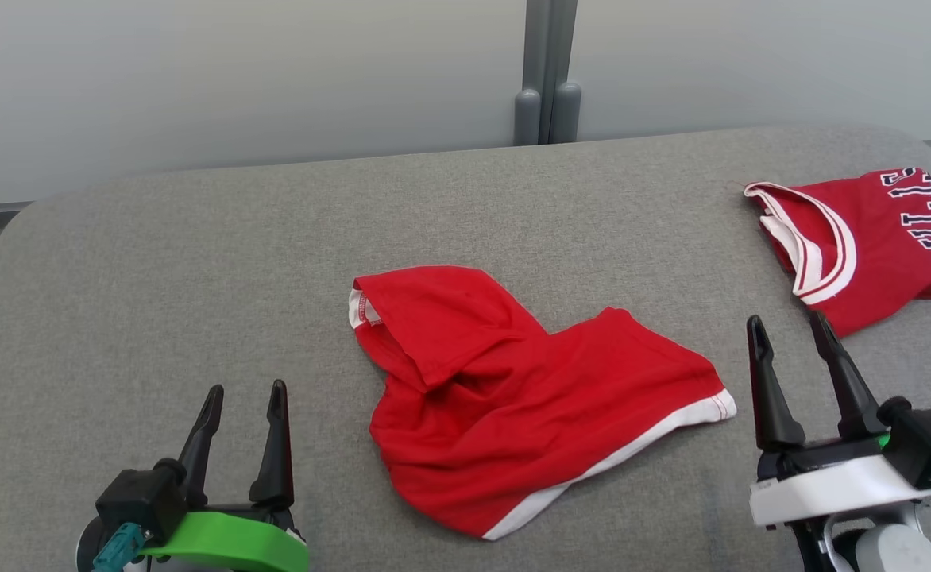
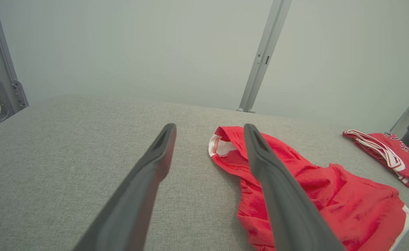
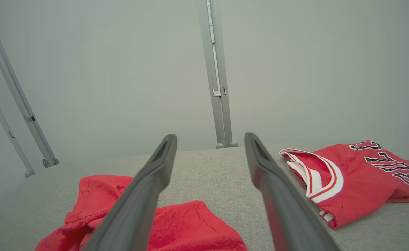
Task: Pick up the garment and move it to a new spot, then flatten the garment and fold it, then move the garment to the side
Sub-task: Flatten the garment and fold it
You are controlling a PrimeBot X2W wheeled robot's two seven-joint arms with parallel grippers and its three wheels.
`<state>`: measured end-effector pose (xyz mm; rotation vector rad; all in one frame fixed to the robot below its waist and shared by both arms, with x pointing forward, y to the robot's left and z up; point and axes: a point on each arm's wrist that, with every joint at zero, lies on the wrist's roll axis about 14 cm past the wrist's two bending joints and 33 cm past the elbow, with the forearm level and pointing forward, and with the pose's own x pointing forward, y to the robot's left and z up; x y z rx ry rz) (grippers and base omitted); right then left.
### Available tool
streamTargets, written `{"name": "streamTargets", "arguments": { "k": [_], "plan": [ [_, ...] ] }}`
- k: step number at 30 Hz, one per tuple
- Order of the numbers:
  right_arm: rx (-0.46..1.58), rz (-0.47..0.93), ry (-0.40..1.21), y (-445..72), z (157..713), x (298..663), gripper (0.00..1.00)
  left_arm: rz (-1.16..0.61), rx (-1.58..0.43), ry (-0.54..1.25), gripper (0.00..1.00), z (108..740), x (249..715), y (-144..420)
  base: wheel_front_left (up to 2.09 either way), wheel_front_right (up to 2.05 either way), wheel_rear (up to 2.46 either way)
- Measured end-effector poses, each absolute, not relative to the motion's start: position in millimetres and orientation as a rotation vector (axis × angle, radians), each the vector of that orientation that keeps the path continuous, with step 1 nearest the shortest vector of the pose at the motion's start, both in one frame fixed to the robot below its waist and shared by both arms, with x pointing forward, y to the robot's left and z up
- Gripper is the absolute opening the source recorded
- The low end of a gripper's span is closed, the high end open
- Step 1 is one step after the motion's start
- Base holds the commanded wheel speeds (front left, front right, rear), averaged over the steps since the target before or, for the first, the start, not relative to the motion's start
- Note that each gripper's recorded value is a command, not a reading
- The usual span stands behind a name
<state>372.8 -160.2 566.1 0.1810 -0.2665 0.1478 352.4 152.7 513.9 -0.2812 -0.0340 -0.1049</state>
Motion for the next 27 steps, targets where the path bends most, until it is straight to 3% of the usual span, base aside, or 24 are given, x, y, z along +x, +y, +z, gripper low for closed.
{"name": "streamTargets", "arguments": {
  "k": [27],
  "plan": [
    [0.177, 0.118, -0.242, -167.6, 556.7, 365.1, 1.00, -0.125, -0.291, -0.037, 1.00, 513.0, 352.4, 147.1, 0.00, 0.00, 0.00]
  ]
}}
